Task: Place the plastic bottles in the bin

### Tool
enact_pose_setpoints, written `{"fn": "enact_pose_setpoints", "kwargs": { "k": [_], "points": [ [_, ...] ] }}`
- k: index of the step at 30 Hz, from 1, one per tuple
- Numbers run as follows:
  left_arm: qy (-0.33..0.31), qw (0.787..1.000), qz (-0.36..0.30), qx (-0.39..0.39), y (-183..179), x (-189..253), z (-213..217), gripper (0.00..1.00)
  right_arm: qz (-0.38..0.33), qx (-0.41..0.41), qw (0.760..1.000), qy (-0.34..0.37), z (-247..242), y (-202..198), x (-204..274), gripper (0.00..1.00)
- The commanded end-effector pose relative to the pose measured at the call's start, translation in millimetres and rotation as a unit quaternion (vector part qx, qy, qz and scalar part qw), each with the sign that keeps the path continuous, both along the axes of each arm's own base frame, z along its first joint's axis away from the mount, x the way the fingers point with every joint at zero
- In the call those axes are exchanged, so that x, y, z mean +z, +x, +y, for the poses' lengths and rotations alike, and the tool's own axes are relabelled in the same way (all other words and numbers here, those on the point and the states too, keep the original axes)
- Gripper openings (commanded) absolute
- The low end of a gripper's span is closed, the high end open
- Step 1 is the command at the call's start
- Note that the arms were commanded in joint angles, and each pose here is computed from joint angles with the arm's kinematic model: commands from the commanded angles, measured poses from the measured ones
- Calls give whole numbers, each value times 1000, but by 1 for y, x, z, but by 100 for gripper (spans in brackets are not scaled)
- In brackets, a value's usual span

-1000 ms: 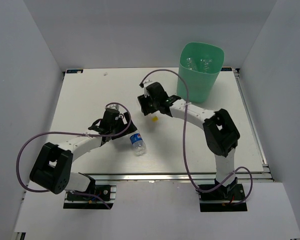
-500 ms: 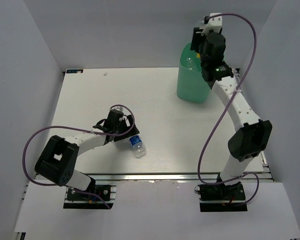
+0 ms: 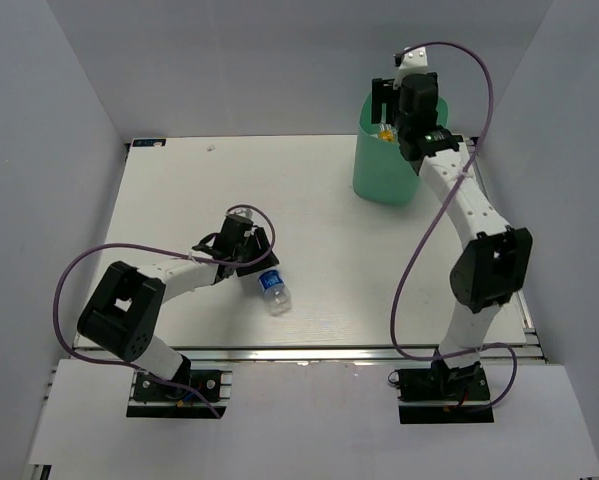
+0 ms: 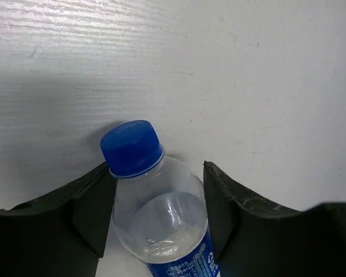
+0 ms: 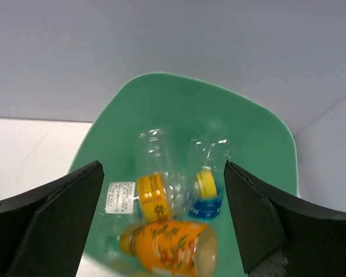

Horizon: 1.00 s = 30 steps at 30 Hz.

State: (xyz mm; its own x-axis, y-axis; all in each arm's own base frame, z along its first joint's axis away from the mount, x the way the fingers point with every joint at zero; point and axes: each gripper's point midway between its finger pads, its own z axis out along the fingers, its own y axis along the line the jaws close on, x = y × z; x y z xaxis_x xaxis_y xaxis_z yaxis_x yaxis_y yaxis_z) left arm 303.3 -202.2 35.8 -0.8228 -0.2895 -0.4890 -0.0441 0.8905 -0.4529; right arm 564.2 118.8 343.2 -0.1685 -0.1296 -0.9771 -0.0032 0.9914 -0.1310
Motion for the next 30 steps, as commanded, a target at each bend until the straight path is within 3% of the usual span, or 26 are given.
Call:
{"fn": "enact_pose_setpoints", "kwargs": {
  "k": [1,2,3,5,7,13,17,22,26,30],
  "points": [
    [-8,999,-33,-1,17,18,-8,53,-93,75,992,35,13,-45,80,89],
    [-11,999,-35,-2,19,20,-10,49,-80,108,991,28,23,-50,59,89],
    [-12,999,-34,-6,20,20,-13,47,-99,122,987,32,24,-62,71,89],
    [-13,999,-36,-6,23,23,-14,40,-77,159,984,39,34,-74,53,89],
    [-20,998,-56,-5,31,37,-17,39,-61,187,979,49,41,-92,49,89],
    [-49,985,-163,10,63,114,-23,38,5,319,937,144,82,-158,4,89],
    [-88,967,-239,12,72,168,-28,39,80,429,879,193,118,-203,-29,89],
    [-155,937,-312,-17,66,221,-41,39,166,505,819,214,160,-236,-71,89],
    [-188,923,-333,-44,56,238,-49,39,199,573,759,235,196,-262,-72,89],
    [-186,918,-346,-45,54,245,-48,40,228,612,721,231,228,-270,-87,89]
  ]
}}
